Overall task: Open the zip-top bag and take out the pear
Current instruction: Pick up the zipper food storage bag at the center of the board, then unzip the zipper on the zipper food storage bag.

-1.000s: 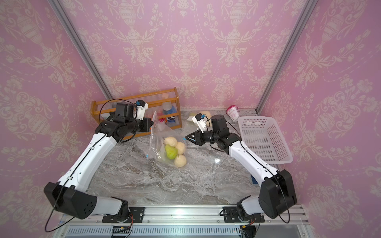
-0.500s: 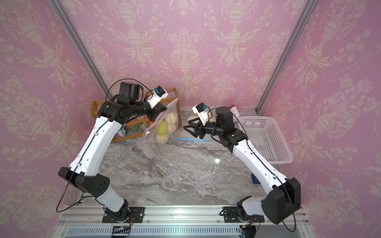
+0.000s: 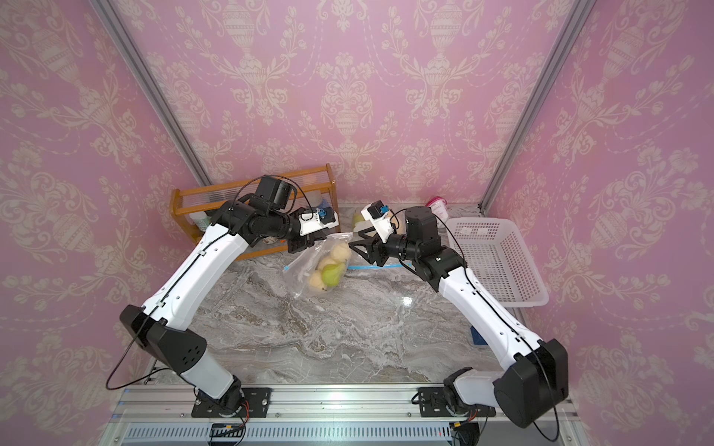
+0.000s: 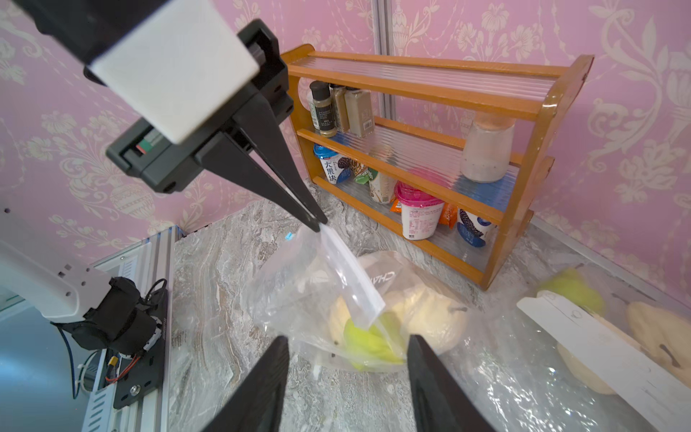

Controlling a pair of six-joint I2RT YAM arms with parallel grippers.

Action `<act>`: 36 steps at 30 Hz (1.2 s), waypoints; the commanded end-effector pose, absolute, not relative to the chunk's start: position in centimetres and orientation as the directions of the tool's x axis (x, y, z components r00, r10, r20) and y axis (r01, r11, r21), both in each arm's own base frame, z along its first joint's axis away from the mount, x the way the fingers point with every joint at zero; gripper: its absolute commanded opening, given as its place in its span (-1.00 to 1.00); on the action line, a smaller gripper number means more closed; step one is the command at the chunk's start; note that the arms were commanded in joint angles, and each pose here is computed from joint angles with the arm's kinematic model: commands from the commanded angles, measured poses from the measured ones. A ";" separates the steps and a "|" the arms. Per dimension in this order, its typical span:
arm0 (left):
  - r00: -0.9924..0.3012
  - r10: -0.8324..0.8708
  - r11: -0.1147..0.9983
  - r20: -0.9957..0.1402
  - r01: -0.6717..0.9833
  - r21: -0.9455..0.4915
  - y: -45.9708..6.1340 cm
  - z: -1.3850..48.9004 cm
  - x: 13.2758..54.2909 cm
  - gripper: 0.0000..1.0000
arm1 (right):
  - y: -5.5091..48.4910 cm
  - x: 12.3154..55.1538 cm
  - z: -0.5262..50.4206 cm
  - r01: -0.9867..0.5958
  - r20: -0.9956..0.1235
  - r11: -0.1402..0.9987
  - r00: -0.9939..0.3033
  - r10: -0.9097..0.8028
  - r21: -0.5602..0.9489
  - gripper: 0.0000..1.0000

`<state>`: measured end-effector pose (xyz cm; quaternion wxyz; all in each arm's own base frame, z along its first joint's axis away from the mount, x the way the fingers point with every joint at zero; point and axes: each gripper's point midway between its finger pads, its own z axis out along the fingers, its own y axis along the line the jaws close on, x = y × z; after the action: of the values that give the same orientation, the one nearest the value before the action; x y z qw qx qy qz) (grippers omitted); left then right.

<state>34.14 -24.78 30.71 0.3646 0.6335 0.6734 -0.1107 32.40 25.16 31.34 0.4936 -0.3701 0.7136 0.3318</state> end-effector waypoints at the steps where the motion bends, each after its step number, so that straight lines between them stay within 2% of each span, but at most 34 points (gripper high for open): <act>1: 0.144 0.810 0.113 -0.569 0.913 0.392 -24.2 31.0 33.0 -1.00 | 24.3 31.7 30.1 -0.872 -0.949 0.480 -0.064 -0.308 -0.097 0.09; 5: 0.198 0.806 0.075 -0.557 0.900 0.429 -24.7 31.3 32.2 -1.00 | 24.2 31.5 30.2 -0.868 -0.936 0.444 0.066 -0.345 -0.225 0.09; 10: 0.262 0.781 0.045 -0.567 0.882 0.469 -25.1 31.7 31.4 -1.00 | 25.3 31.5 30.5 -0.898 -0.944 0.389 0.075 -0.322 -0.204 0.05; 14: 0.270 0.779 0.034 -0.566 0.883 0.468 -25.1 31.5 31.1 -1.00 | 25.9 32.1 32.0 -0.891 -0.965 0.408 0.103 -0.243 -0.198 0.09; 20: 0.276 0.778 0.026 -0.564 0.883 0.468 -25.2 31.3 31.1 -1.00 | 27.7 31.7 33.7 -0.918 -0.975 0.341 0.160 -0.151 -0.204 0.07; 23: 0.280 0.776 0.028 -0.565 0.880 0.474 -25.3 31.3 31.2 -1.00 | 28.3 31.7 33.8 -0.930 -0.978 0.313 0.155 -0.140 -0.192 -0.14; 25: 0.279 0.776 0.029 -0.566 0.880 0.473 -25.3 31.3 31.2 -1.00 | 28.6 31.7 33.4 -0.939 -0.980 0.296 0.138 -0.146 -0.176 -0.43; 27: 0.280 0.776 0.034 -0.565 0.876 0.480 -25.2 31.3 31.3 -1.00 | 28.8 31.6 33.1 -0.946 -0.981 0.277 0.130 -0.145 -0.166 -0.86; 28: 0.281 0.777 0.035 -0.564 0.874 0.484 -25.2 31.2 31.4 -1.00 | 28.9 31.5 32.9 -0.950 -0.982 0.269 0.125 -0.144 -0.161 -1.00; 31: 0.269 0.786 0.063 -0.557 0.861 0.504 -24.9 31.4 31.9 -1.00 | 29.0 31.6 32.8 -0.952 -0.984 0.270 0.113 -0.135 -0.146 -1.00; 32: 0.241 0.792 0.105 -0.561 0.851 0.514 -24.7 31.6 32.5 -0.90 | 29.0 31.6 33.0 -0.952 -0.985 0.269 0.118 -0.129 -0.149 -1.00; 33: 0.194 0.797 0.174 -0.572 0.833 0.525 -24.3 31.9 33.5 -0.46 | 29.0 31.6 33.1 -0.950 -0.985 0.274 0.121 -0.123 -0.151 -1.00; 34: 0.153 0.793 0.247 -0.590 0.804 0.540 -23.9 32.5 34.4 0.05 | 28.8 31.7 33.3 -0.947 -0.985 0.282 0.123 -0.121 -0.153 -1.00; 35: 0.092 0.772 0.350 -0.629 0.763 0.543 -23.3 33.4 35.3 0.96 | 28.7 31.9 33.5 -0.942 -0.985 0.298 0.124 -0.122 -0.156 -1.00; 36: 0.036 0.734 0.445 -0.679 0.729 0.520 -22.6 34.3 35.8 0.98 | 28.5 32.3 33.7 -0.932 -0.985 0.328 0.121 -0.125 -0.156 -1.00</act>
<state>33.68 -24.32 30.83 0.4218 0.6384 0.6434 -0.0255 32.14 28.47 31.57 0.5629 -0.4761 0.5799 0.3468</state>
